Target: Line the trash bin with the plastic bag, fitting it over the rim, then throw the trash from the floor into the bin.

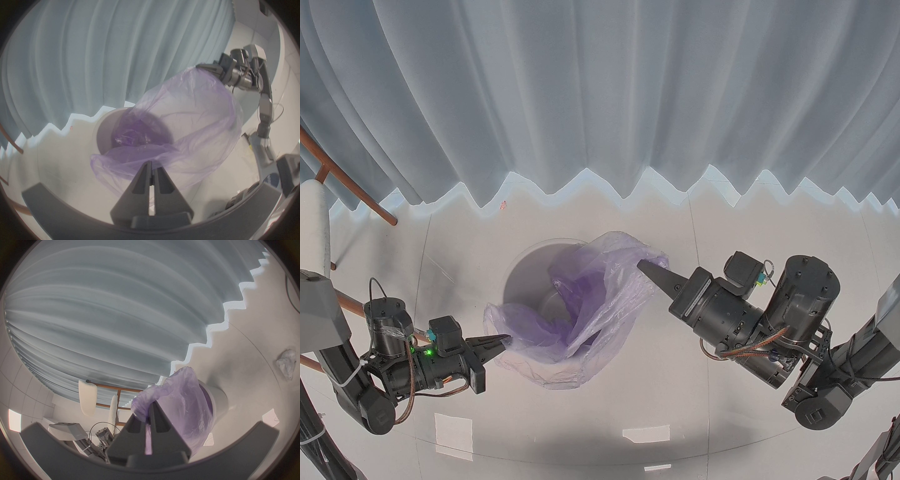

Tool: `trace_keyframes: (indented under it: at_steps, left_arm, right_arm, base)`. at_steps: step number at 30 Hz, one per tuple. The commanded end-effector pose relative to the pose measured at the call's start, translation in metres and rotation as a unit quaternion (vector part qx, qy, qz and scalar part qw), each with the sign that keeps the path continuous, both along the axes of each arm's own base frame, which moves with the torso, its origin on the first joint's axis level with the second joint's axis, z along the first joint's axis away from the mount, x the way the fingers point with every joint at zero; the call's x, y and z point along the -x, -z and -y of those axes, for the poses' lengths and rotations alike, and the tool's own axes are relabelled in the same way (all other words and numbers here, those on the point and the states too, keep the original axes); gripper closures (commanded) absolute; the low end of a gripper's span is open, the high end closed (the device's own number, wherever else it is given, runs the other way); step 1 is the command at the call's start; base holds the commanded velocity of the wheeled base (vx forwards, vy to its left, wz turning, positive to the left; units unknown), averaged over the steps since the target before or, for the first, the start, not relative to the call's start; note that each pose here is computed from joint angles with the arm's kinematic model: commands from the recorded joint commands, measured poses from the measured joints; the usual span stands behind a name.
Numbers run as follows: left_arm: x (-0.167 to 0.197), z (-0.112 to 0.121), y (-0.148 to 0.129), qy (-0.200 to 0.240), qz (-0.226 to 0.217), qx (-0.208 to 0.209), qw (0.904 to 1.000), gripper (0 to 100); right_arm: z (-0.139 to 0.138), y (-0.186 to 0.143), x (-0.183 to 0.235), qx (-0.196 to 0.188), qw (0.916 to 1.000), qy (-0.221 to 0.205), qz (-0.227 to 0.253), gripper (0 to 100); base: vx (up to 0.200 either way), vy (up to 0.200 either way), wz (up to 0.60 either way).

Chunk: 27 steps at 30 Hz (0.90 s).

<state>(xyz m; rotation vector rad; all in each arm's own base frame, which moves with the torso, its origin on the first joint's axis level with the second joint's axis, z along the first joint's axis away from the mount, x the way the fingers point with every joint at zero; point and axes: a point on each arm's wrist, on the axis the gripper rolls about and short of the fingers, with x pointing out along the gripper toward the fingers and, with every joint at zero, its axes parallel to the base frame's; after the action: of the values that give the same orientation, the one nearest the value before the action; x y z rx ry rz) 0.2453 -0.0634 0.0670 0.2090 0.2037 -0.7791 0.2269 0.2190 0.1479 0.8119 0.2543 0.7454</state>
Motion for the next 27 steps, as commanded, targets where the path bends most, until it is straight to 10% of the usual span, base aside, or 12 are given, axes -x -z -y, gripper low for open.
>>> trace_keyframes:
  at_steps: [1, 7, 23, 27]
  left_arm:
    - [0.015, 0.007, -0.023, 0.001, -0.005, 0.055, 0.9985, 100]
    - [0.023, 0.020, -0.048, -0.036, -0.058, 0.172, 0.9827, 100]
    - [0.030, 0.043, -0.073, -0.003, -0.088, 0.259, 0.9618, 100]
    - [0.023, 0.046, -0.082, -0.007, -0.094, 0.268, 0.9588, 100]
  right_arm:
    - [0.000, -0.001, 0.000, -0.003, 1.0000, -0.002, 0.004, 100]
    - [-0.002, -0.001, 0.000, -0.012, 0.9998, -0.015, -0.003, 100]
    - [-0.014, -0.005, -0.015, -0.030, 0.9969, -0.073, -0.006, 100]
    - [-0.020, -0.029, -0.040, -0.083, 0.9898, -0.087, -0.077, 100]
  base:
    - [0.000, 0.000, 0.00]
    - [0.000, 0.000, 0.00]
    - [0.000, 0.000, 0.00]
    - [0.000, 0.000, 0.00]
